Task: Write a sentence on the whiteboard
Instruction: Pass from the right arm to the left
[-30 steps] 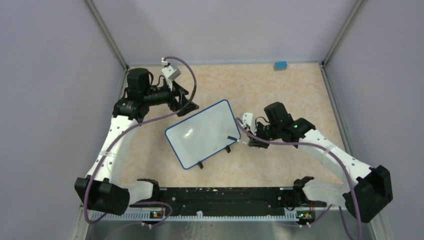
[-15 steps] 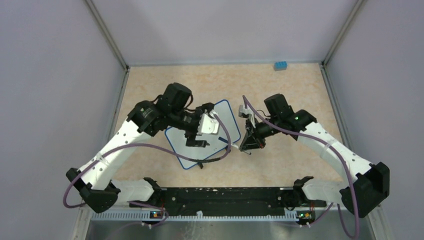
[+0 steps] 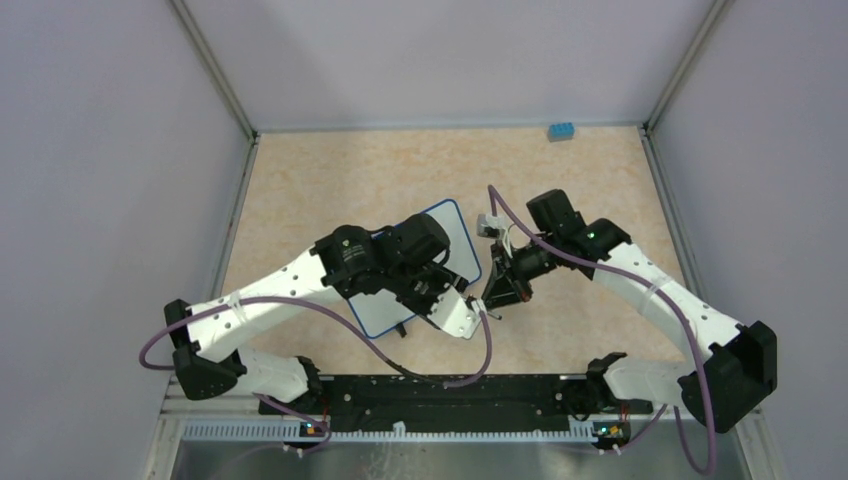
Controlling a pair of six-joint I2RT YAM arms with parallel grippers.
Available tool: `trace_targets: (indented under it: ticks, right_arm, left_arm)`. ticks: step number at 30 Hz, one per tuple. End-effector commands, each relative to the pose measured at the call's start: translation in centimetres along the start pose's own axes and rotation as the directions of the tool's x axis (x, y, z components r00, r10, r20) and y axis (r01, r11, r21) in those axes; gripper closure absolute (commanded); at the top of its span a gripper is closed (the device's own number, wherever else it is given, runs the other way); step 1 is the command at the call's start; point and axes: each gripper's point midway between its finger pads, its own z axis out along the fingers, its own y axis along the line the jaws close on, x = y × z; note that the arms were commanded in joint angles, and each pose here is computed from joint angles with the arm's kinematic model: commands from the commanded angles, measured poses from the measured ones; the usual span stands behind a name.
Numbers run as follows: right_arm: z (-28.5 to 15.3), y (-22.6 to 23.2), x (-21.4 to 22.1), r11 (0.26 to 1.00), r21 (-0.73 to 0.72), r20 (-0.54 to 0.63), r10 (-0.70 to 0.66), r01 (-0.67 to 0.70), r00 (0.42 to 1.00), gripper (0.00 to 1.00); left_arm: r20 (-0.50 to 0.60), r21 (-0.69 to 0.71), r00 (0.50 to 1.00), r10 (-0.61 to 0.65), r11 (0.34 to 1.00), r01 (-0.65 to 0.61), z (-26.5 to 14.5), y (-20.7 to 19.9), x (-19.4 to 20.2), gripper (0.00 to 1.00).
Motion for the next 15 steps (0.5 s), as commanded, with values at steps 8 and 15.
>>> trace_targets:
  ticks: [8,15]
  right_arm:
    - [-0.5,1.8,-1.6,0.997,-0.066,0.051,-0.036,0.04,0.998,1.0]
    - [-4.6,-0.2,-6.9,0.999,0.036,0.255,-0.001,-0.009,0.967,0.24]
  left_arm:
    - [-0.013,-0.098,0.996,-0.084,0.992,0.082,0.7,1.0,0.3,0.99]
    - [0.167,-0.089,0.933,-0.32,0.937,0.337,-0.3,1.9,0.4,1.0]
